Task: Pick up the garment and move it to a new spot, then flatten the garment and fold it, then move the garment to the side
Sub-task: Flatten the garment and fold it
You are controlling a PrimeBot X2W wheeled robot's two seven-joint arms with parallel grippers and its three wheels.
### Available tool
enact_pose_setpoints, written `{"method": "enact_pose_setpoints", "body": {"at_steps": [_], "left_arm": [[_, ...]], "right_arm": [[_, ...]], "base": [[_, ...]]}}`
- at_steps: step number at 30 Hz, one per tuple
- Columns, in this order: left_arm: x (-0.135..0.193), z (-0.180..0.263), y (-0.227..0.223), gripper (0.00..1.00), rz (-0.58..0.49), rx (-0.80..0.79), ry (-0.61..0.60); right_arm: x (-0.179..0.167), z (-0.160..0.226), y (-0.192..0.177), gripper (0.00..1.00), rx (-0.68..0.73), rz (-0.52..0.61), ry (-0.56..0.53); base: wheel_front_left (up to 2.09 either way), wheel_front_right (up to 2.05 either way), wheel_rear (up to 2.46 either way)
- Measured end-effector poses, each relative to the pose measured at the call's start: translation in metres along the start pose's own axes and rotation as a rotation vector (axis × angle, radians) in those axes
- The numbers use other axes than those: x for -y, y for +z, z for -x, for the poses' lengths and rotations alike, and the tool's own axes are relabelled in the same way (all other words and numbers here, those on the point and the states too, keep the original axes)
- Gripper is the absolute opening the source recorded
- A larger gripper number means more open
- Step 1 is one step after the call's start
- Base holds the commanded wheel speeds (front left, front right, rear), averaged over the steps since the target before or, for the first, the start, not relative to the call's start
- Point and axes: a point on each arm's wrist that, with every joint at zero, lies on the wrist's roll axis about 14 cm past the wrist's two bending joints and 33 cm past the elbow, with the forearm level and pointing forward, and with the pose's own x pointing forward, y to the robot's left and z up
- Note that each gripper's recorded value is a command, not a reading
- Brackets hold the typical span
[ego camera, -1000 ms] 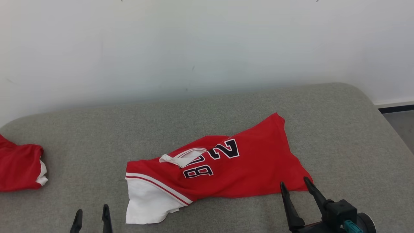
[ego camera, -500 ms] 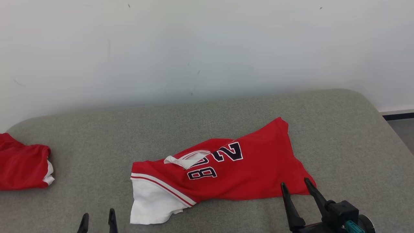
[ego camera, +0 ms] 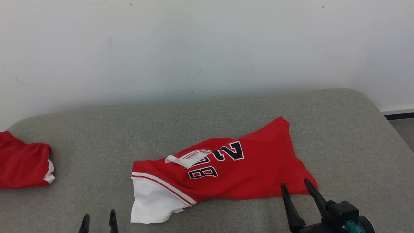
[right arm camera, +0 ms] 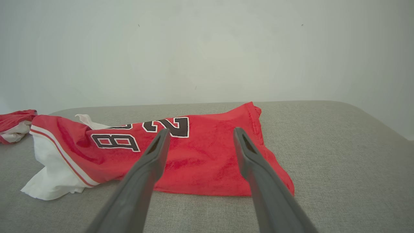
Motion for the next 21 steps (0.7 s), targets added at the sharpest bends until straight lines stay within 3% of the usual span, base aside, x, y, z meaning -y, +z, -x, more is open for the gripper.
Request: {"method": "enact_pose_setpoints", "body": {"at_steps": [9,21], "left_arm": [[0.01,-0.004,-0.038,1.0,0.004,-0.123,-0.039],[0.026,-0.049,-0.097,1.0,-0.019,-0.353,-0.095]], "right_arm": [[0.031,-0.008,-0.028,1.0,-0.197,0.006,-0.061],[0.09,-0.033,-0.072,1.0,-0.471,-0.007,-0.185]], "base": [[0.0,0.0,0.0],[0.0,0.0,0.0]]}}
